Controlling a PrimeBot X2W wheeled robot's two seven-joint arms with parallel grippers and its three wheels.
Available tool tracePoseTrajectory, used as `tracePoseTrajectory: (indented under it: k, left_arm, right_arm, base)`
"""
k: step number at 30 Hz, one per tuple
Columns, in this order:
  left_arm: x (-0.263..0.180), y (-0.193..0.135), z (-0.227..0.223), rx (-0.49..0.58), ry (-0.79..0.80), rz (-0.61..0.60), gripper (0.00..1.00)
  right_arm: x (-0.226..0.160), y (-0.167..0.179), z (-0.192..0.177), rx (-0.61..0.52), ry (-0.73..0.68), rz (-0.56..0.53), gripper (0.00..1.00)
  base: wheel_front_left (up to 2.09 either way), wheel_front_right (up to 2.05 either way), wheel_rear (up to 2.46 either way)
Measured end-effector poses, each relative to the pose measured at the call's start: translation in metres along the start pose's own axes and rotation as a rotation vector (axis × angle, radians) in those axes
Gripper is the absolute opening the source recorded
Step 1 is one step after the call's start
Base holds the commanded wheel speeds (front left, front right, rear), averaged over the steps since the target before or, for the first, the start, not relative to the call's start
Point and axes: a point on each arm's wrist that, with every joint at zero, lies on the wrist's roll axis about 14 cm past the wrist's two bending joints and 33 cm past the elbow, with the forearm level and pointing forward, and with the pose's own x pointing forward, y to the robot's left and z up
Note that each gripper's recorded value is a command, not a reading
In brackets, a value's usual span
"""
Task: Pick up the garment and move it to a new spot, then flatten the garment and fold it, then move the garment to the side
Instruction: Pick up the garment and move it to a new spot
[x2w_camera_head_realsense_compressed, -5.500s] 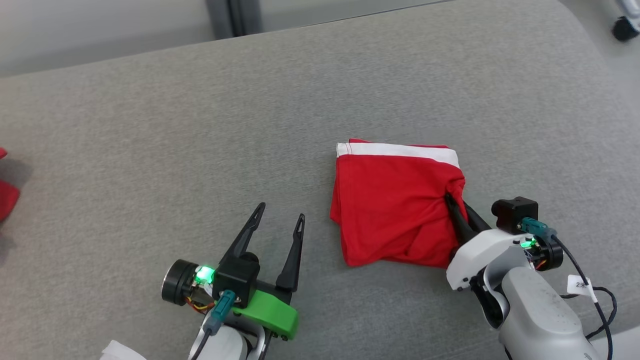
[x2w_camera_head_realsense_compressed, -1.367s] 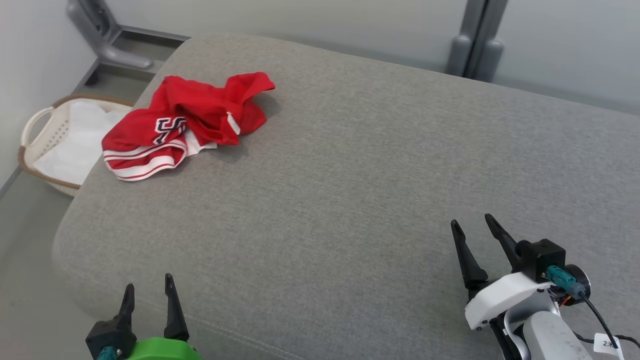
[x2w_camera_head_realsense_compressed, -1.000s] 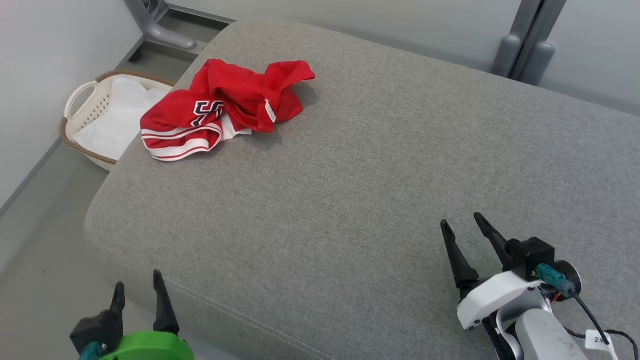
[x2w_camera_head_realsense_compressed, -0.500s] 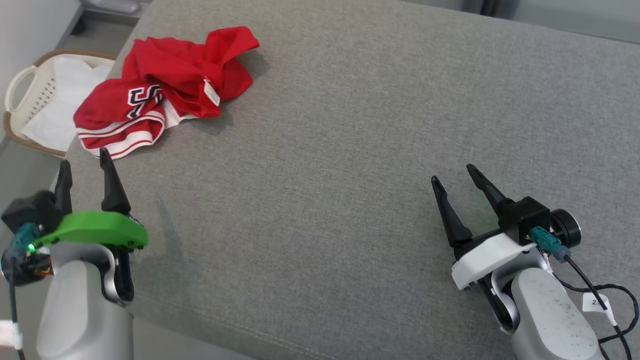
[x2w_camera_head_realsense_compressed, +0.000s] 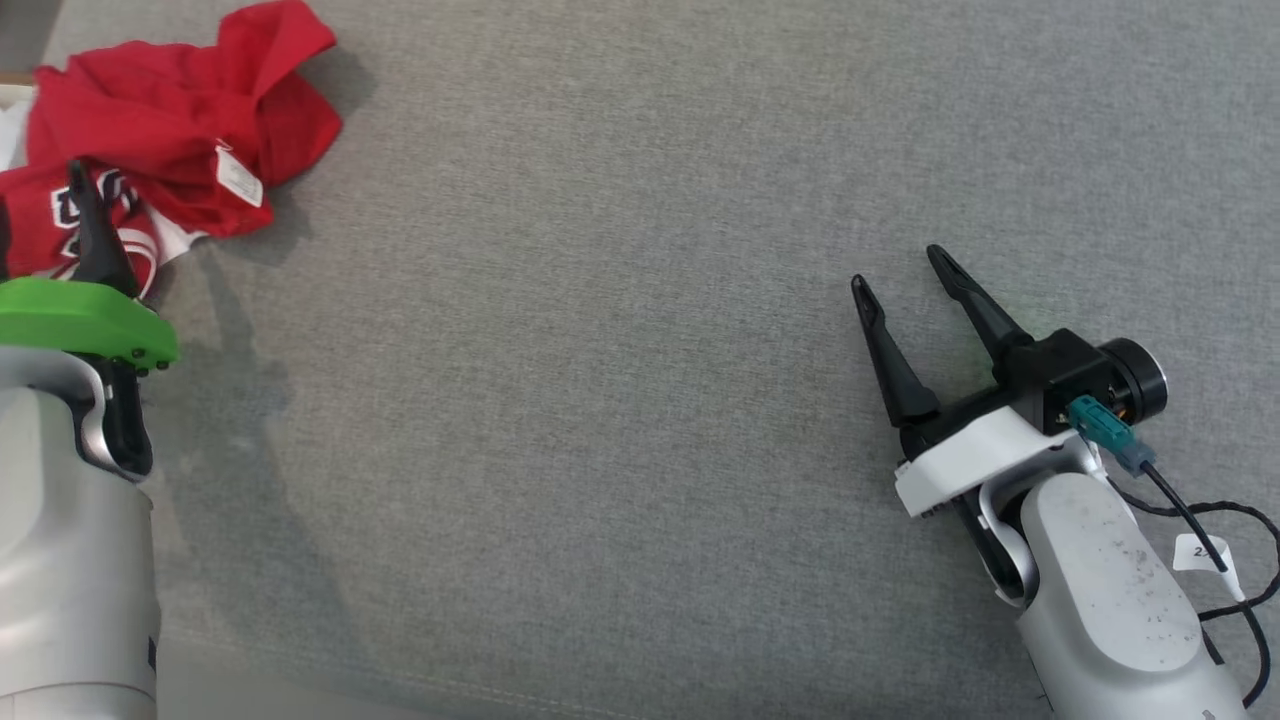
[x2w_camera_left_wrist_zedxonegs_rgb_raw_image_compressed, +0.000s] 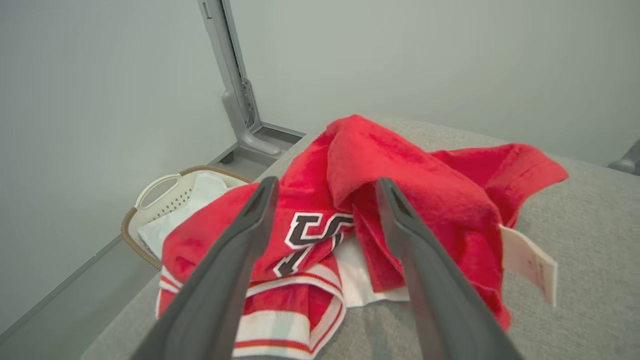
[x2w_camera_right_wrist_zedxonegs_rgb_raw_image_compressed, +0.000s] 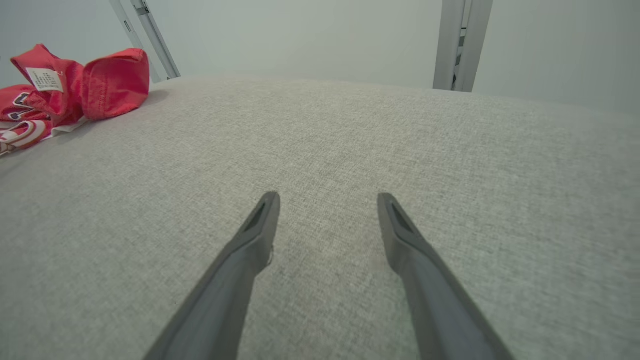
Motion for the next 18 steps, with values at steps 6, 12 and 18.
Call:
tracePoseTrajectory:
  k: [6, 12, 18]
  left_arm:
    - [0.026, -0.009, -0.021, 0.05, 0.076, -0.031, 1.0]
    - [0.035, -0.022, -0.065, 0.005, 0.23, -0.028, 1.0]
    - [0.03, -0.029, -0.095, 0.004, 0.33, -0.038, 0.0]
  right_arm:
    - [-0.002, -0.021, -0.005, 0.001, -0.005, -0.044, 1.0]
    - [-0.007, -0.038, -0.009, -0.002, -0.001, -0.086, 1.0]
    - [-0.014, -0.051, -0.009, -0.006, 0.003, -0.125, 1.0]
  base:
    - [0.0, 0.0, 0.0]
    - [0.0, 0.0, 0.0]
    - [0.0, 0.0, 0.0]
